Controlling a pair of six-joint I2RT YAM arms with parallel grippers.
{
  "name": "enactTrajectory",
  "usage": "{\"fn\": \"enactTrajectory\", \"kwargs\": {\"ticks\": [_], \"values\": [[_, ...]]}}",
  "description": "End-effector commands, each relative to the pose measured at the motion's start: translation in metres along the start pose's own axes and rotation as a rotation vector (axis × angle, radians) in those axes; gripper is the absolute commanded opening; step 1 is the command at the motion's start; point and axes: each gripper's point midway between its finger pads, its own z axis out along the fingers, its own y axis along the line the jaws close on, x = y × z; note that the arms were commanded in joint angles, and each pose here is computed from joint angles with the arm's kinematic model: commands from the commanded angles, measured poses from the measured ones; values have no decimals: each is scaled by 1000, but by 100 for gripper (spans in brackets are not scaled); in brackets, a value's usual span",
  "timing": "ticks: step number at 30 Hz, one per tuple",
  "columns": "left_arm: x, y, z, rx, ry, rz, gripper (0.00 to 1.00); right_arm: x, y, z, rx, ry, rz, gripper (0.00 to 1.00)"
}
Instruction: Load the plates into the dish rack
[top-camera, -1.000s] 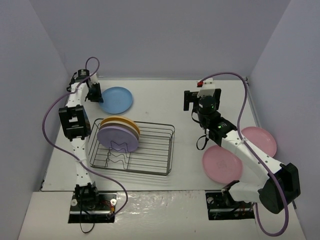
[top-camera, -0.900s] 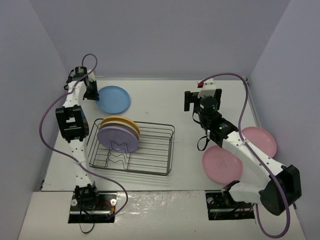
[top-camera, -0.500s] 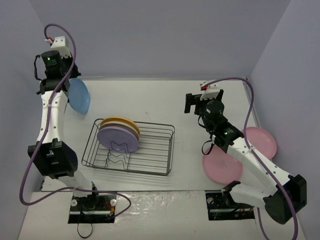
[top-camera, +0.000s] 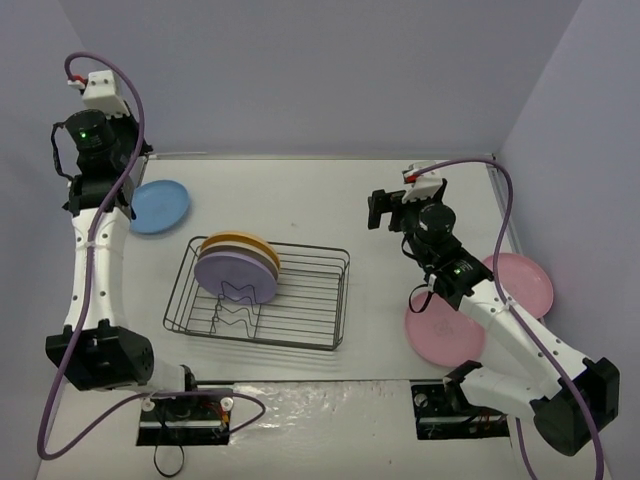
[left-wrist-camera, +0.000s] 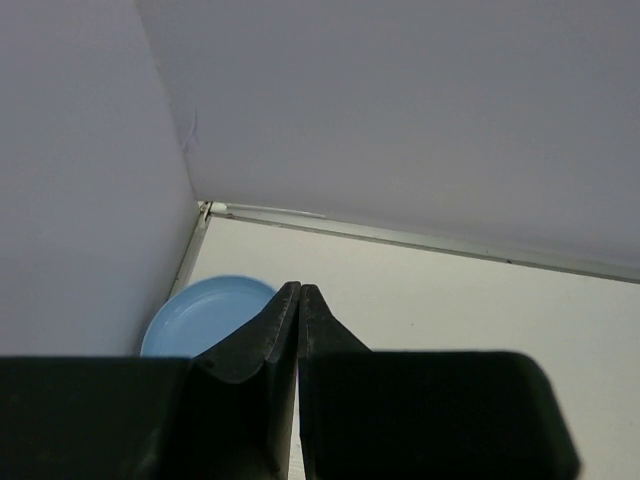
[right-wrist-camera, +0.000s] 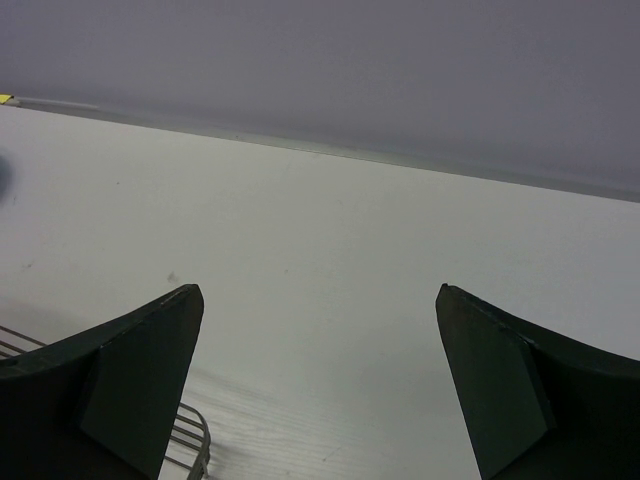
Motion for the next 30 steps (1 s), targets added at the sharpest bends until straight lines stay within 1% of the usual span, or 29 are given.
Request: {"fn": "enactTrajectory", "kwargs": {"ticks": [1, 2, 4, 6, 7, 8, 10, 11, 14, 16, 18, 20, 23, 30], "values": [[27, 21, 11, -92, 89, -60, 0, -19, 8, 5, -18, -63, 19, 100], [41, 29, 13, -121, 138, -98, 9, -17, 7, 6, -17, -59, 17, 100], [70, 47, 17, -180, 231, -196, 45, -12, 7, 7, -11, -49, 14, 100], [108, 73, 23, -264, 334, -271, 83, -8, 6, 9, -3, -37, 4, 100], [123, 83, 23, -311, 376, -299, 92, -6, 5, 10, 2, -30, 0, 100], [137, 93, 23, -359, 414, -321, 97, -4, 4, 11, 7, -24, -3, 100], [167, 108, 20, -443, 499, -376, 97, -1, 3, 12, 16, -16, -8, 100], [189, 120, 24, -478, 551, -402, 97, 1, 3, 14, 19, -11, -13, 100], [240, 139, 33, -557, 668, -461, 97, 4, 2, 16, 28, 0, -18, 100], [250, 145, 40, -576, 689, -476, 97, 7, 1, 17, 32, 8, -21, 100], [273, 150, 50, -601, 744, -500, 96, 10, 1, 19, 35, 21, -26, 100], [290, 152, 57, -617, 770, -524, 96, 13, 1, 20, 40, 29, -27, 100], [298, 154, 65, -630, 762, -548, 95, 16, 0, 21, 44, 45, -33, 100], [325, 164, 71, -724, 767, -614, 92, 19, -1, 21, 50, 56, -37, 100]]}}
